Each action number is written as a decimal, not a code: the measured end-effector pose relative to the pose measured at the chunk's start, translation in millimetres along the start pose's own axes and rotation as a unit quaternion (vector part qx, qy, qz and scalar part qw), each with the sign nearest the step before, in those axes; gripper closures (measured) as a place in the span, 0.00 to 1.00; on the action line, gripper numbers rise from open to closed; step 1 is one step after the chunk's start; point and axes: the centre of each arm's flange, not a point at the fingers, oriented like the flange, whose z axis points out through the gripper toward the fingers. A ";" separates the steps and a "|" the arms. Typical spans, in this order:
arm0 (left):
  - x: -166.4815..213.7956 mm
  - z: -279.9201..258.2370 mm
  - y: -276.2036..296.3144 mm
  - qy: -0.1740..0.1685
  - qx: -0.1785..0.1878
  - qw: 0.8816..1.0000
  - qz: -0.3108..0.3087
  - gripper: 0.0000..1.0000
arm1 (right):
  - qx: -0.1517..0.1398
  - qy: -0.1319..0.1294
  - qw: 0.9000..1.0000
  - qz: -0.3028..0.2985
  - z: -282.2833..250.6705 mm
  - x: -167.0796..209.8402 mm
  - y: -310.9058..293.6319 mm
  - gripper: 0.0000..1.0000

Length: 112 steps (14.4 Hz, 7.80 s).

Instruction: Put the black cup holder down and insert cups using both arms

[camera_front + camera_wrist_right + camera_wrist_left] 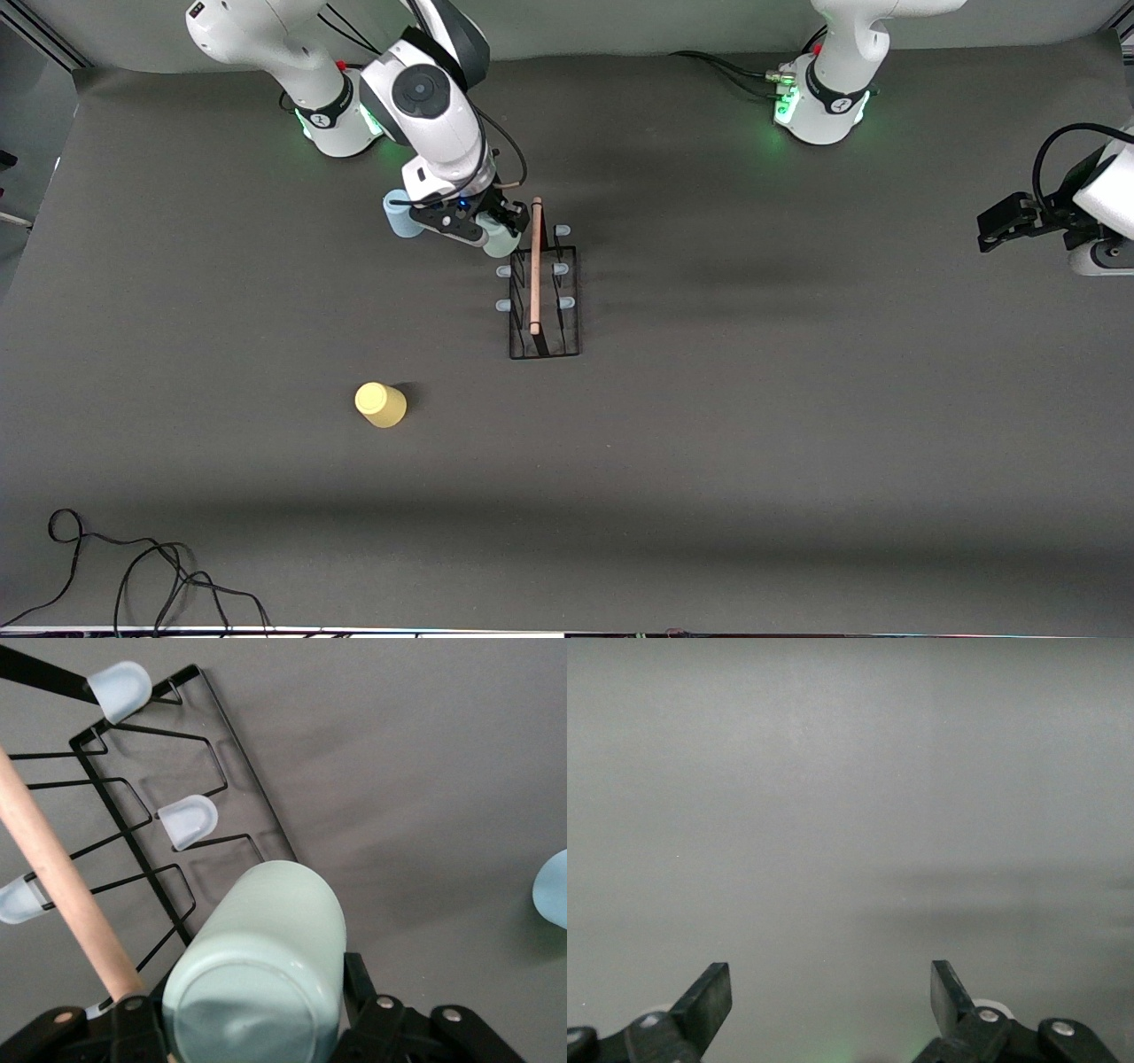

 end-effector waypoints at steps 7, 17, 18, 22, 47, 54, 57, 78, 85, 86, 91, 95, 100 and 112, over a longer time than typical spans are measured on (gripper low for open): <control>6.6 7.9 -13.9 0.007 -0.001 1.000 -0.013 0.00 | 0.003 0.004 1.000 0.005 2.2 4.7 -4.2 0.00; 4.5 6.4 -10.4 0.003 -0.007 1.000 -0.013 0.00 | -0.017 0.026 0.993 -0.110 -50.9 220.6 95.6 0.00; 4.3 6.0 -10.1 0.003 -0.007 1.000 -0.013 0.00 | -0.022 0.035 0.992 -0.120 -41.7 244.6 109.7 0.00; 3.1 3.1 -10.8 0.006 -0.007 1.000 -0.011 0.00 | -0.013 0.040 0.993 -0.115 0.8 309.2 118.4 0.00; 2.7 -0.8 -11.9 0.010 -0.008 1.000 -0.010 0.00 | 0.064 -0.057 0.994 -0.066 -62.7 268.8 36.8 0.30; 2.3 -0.5 -11.6 0.008 -0.008 1.000 -0.010 0.00 | 0.040 -0.041 0.998 -0.037 -39.5 149.7 -48.5 0.30; 2.2 -0.5 -11.4 0.008 -0.009 1.000 -0.010 0.00 | 0.041 -0.028 0.998 -0.035 -16.6 144.5 -43.8 0.30; -6.0 -8.5 5.7 0.005 -0.033 0.999 0.001 0.00 | -0.034 -0.081 0.988 -0.127 -262.3 267.3 134.9 0.00; -6.2 -9.4 18.2 0.005 -0.019 1.000 0.015 0.00 | -0.068 -0.060 0.986 -0.138 -294.1 284.4 177.2 0.00; -6.2 -9.4 18.1 0.005 -0.019 1.000 0.015 0.00 | -0.072 -0.058 0.986 -0.137 -294.4 285.1 178.7 0.00; -3.9 -11.3 17.7 0.016 -0.021 1.000 0.014 0.00 | -0.069 -0.064 0.986 -0.134 -292.0 293.0 188.3 0.00; 0.9 -14.7 15.7 0.037 -0.024 0.999 0.011 0.00 | -0.083 -0.065 0.983 -0.153 -292.6 299.8 203.3 0.00; 1.1 -14.1 14.9 0.037 -0.023 0.999 0.011 0.00 | -0.063 -0.056 0.984 -0.159 -307.3 297.2 218.8 0.00; 3.1 -10.6 13.1 0.034 -0.021 0.999 0.010 0.00 | -0.054 0.004 0.976 -0.212 -300.2 295.5 234.0 0.00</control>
